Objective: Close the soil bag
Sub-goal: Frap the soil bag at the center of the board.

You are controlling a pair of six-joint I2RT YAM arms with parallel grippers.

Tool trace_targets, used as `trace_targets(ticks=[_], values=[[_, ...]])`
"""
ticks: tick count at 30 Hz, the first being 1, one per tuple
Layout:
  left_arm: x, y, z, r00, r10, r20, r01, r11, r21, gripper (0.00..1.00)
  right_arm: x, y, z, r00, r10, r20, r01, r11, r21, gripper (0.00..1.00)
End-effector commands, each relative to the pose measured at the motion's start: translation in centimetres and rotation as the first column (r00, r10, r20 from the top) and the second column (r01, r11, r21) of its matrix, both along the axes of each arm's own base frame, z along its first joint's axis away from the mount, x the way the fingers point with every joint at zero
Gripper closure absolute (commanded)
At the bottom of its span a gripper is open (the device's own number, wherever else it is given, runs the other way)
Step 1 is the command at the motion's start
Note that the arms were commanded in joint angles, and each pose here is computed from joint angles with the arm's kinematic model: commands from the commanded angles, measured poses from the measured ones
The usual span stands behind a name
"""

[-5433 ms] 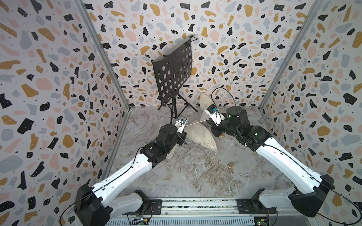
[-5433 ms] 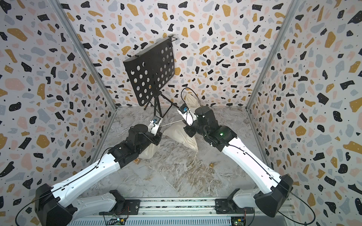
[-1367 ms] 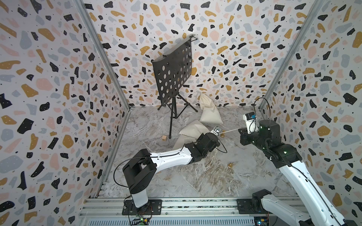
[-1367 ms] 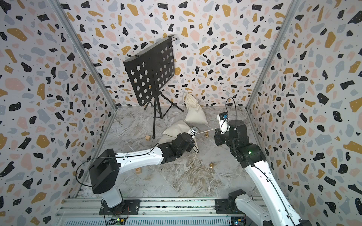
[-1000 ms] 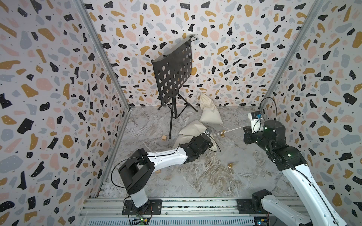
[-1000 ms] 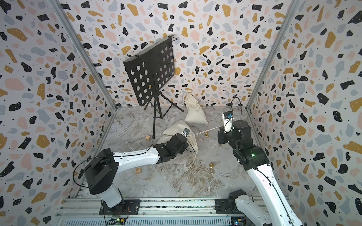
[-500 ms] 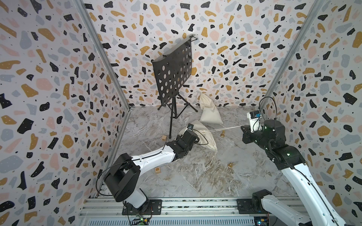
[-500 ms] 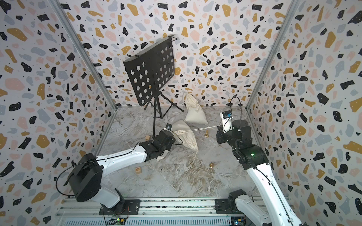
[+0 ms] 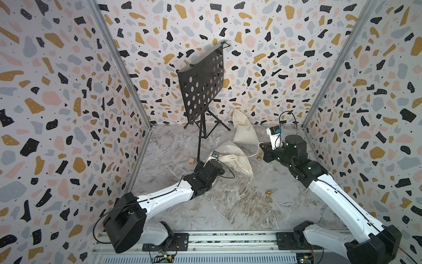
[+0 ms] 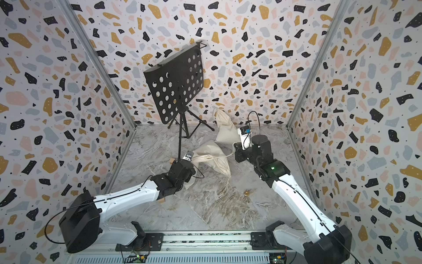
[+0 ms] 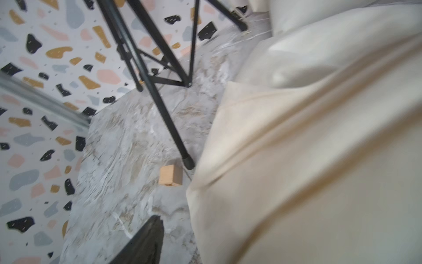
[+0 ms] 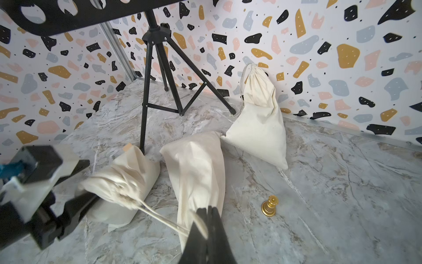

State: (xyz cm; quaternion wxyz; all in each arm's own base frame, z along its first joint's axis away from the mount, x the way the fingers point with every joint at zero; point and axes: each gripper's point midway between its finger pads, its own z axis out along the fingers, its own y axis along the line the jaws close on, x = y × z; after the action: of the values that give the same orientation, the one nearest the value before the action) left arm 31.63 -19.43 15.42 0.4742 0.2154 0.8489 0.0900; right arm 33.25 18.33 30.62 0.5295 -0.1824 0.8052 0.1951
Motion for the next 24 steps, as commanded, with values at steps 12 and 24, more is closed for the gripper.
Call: trace_targets(ticks=[12,24], values=[[-2.7,-9.6,6.8,0.897,-0.433,0.095,0.443,0.866,-0.231,0.28,-1.5,-0.9,4.2,0.992,-0.017,0.124,0.014,0.999,0.029,1.00],[-2.0,-18.7,7.3,0.778,-0.621,0.097,0.624,0.745,-0.235,0.29,-3.9,-3.4,7.2,0.974,-0.077,0.214,0.070,0.997,0.040,1.00]])
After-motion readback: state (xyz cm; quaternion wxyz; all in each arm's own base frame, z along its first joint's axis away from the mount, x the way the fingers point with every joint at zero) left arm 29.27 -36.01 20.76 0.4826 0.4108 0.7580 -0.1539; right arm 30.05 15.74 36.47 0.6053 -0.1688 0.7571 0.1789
